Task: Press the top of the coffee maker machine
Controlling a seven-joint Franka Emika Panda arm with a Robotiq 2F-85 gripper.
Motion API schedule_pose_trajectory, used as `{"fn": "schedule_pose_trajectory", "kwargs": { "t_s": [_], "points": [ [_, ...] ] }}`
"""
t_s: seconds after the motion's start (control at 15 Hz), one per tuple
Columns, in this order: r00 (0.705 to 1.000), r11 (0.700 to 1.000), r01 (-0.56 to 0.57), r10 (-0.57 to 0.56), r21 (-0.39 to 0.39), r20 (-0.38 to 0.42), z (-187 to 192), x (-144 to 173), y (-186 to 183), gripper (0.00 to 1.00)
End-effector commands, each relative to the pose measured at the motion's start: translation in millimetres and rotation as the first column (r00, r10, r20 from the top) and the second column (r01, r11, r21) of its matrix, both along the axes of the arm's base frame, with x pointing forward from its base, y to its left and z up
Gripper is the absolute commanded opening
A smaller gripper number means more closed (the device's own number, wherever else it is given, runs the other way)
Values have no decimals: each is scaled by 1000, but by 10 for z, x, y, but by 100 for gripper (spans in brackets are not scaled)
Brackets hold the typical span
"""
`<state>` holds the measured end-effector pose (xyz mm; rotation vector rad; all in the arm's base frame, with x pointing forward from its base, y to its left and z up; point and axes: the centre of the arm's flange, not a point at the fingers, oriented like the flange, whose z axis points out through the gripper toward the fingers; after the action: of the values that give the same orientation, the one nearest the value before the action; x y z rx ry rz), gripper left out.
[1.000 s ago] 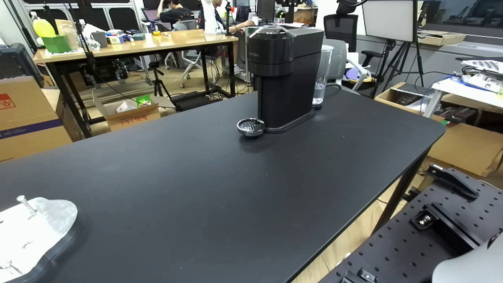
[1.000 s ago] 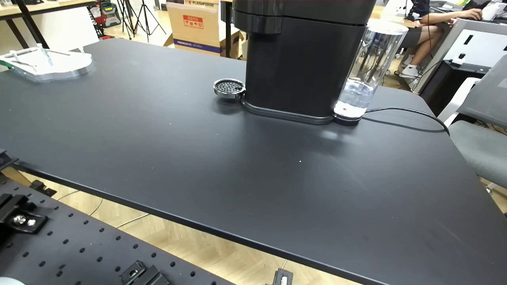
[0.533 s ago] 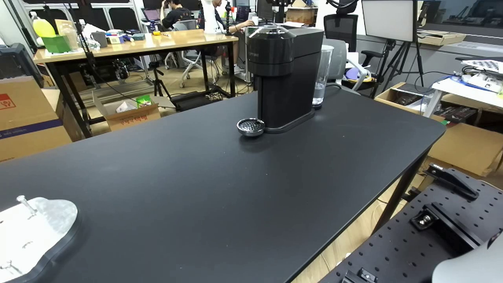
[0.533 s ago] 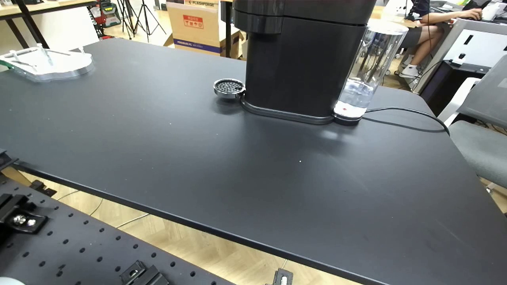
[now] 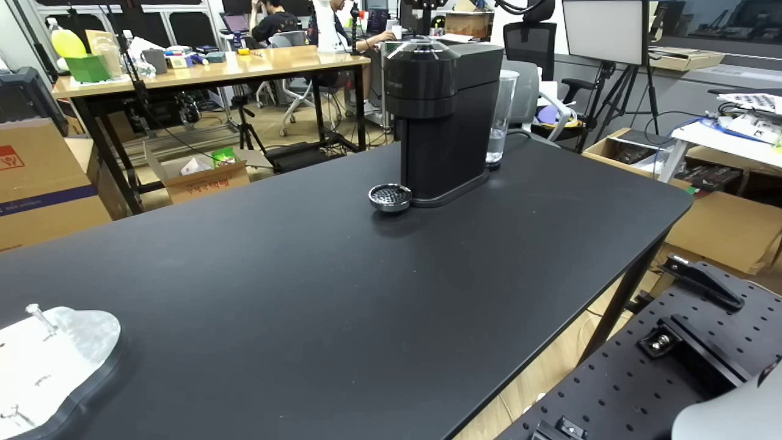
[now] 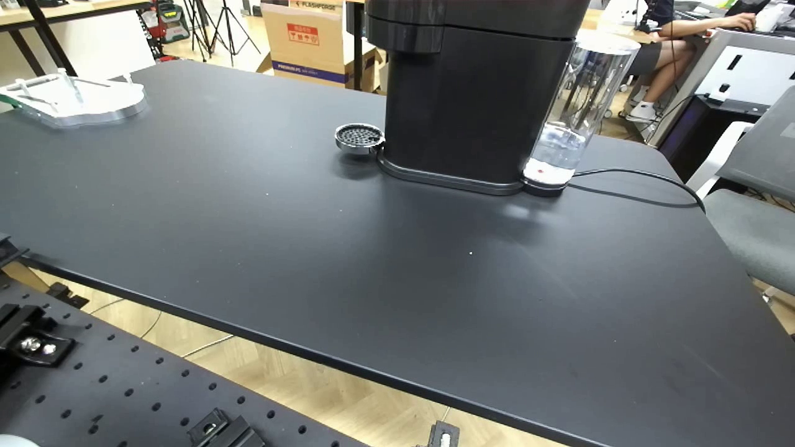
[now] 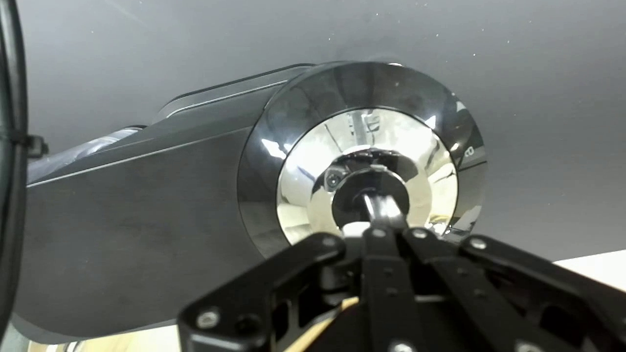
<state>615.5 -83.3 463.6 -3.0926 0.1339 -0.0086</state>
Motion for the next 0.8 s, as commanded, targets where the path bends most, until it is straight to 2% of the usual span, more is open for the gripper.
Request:
{"fn": "schedule_pose_trajectory", "kwargs": {
  "t_s": [0.0,0.33,0.73],
  "points": [
    [1000,1000,4,-4,8,12,-25,129,-46,0],
    [1000,1000,6,-6,4,1,-189,192,-52,0],
    [1000,1000,3,-3,5,16,-155,221,-40,0]
  ]
}}
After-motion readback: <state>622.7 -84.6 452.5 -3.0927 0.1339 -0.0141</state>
